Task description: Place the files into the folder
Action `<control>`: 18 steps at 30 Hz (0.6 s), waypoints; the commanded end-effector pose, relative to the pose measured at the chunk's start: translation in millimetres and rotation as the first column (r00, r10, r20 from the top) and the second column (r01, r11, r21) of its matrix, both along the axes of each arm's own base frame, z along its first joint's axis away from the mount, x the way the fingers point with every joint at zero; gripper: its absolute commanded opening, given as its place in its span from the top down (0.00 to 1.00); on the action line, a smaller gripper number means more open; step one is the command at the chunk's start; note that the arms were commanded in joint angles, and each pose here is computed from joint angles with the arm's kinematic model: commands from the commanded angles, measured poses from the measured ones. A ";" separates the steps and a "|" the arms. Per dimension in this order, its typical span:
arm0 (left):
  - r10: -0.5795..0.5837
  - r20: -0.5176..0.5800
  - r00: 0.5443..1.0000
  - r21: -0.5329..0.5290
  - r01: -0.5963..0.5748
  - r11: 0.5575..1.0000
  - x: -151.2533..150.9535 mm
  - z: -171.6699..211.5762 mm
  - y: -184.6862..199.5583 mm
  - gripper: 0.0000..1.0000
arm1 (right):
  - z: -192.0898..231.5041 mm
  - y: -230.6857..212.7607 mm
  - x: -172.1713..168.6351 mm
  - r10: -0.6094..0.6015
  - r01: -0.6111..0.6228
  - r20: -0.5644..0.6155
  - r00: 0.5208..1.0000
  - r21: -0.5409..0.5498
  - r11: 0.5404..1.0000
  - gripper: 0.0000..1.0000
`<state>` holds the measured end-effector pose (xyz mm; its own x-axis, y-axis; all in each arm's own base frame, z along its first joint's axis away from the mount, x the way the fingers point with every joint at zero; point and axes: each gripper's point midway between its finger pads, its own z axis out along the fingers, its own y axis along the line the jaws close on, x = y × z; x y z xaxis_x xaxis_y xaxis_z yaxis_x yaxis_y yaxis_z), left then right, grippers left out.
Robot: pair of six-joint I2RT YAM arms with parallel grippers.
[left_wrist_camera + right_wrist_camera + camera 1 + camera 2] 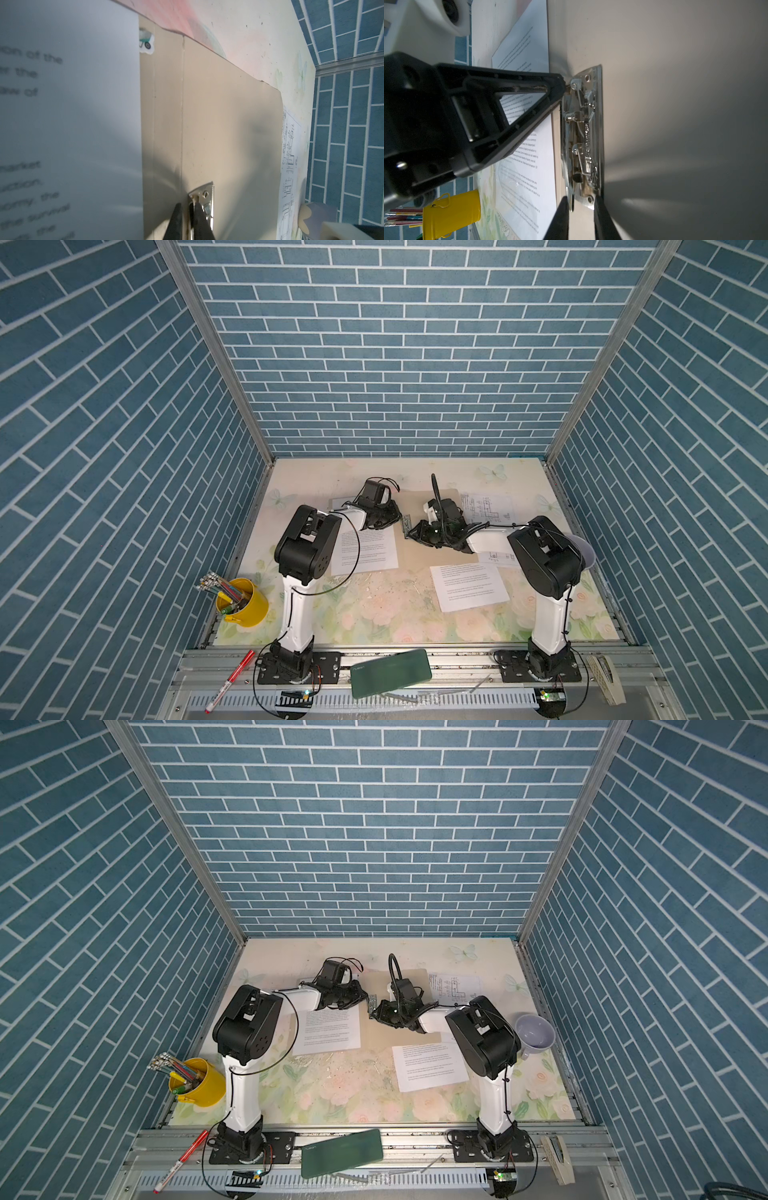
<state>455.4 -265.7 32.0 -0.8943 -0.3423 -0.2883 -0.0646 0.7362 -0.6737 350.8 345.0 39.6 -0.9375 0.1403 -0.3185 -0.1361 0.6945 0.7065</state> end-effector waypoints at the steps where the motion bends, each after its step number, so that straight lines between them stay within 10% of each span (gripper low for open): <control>1: 0.012 0.001 1.000 0.008 -0.012 1.000 1.5 -4.3 -1.8 0.86 | -13.1 -6.3 -7.1 -0.014 0.013 -0.043 0.999 -0.011 1.000 0.77; 18: -0.002 -0.001 1.000 0.009 0.002 1.000 -0.1 -5.5 -11.8 0.88 | -16.9 -6.7 -8.4 -0.013 0.012 -0.054 0.998 -0.015 1.000 0.78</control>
